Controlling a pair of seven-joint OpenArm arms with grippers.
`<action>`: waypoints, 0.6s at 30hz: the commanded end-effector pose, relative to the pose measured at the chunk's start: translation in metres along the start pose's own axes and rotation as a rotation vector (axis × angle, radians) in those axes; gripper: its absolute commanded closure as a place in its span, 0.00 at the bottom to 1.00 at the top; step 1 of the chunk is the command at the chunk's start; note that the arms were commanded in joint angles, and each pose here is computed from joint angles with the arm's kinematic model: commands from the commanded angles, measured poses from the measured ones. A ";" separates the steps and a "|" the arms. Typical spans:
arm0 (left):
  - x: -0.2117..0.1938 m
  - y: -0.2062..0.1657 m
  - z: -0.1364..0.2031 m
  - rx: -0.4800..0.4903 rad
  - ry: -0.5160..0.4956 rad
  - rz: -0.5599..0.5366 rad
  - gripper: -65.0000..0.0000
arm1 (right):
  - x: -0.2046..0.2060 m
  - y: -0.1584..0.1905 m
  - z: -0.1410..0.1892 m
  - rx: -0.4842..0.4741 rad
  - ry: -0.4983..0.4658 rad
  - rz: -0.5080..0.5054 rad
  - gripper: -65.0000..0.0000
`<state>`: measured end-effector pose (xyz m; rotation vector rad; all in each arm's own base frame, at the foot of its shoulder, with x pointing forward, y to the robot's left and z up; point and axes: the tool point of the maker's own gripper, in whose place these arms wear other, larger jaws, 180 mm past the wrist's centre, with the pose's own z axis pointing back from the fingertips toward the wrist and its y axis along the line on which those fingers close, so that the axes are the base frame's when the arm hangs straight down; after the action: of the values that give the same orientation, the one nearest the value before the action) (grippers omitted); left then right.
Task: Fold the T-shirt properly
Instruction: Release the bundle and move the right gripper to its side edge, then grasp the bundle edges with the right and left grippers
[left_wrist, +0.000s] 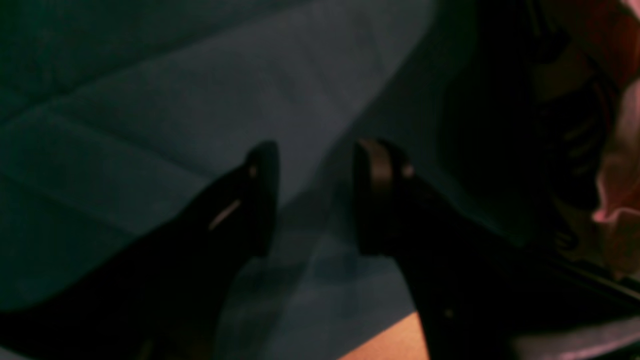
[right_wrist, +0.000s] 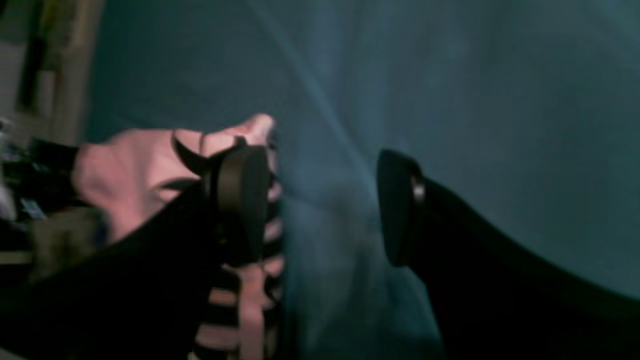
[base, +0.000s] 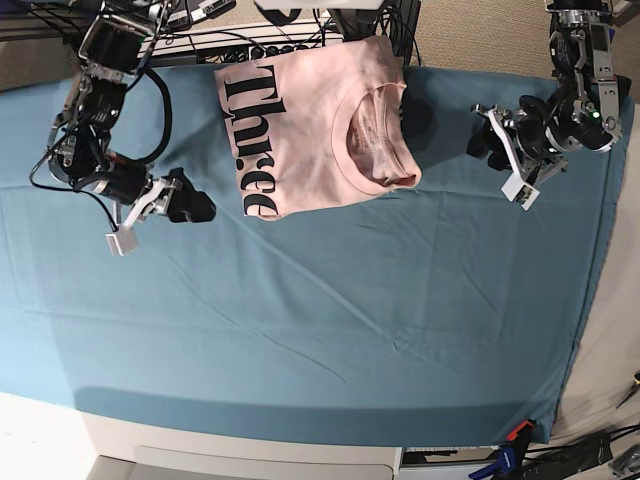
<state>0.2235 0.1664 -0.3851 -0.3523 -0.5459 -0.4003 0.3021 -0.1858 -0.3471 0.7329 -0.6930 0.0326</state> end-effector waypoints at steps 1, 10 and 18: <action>0.011 0.002 0.005 0.005 -0.036 -0.020 0.60 | 0.020 0.003 0.004 0.023 -0.055 0.019 0.47; 0.012 0.005 0.005 0.017 -0.041 0.009 0.60 | 0.005 0.020 -0.028 0.093 0.058 0.036 0.47; 0.010 0.004 0.005 0.016 -0.036 0.011 0.60 | -0.005 0.031 -0.043 0.103 0.124 0.054 0.47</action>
<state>0.2241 0.1682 -0.3858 -0.3484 -0.5445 -0.3684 0.3022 -0.1317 -0.3698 0.7987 -0.5402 0.1548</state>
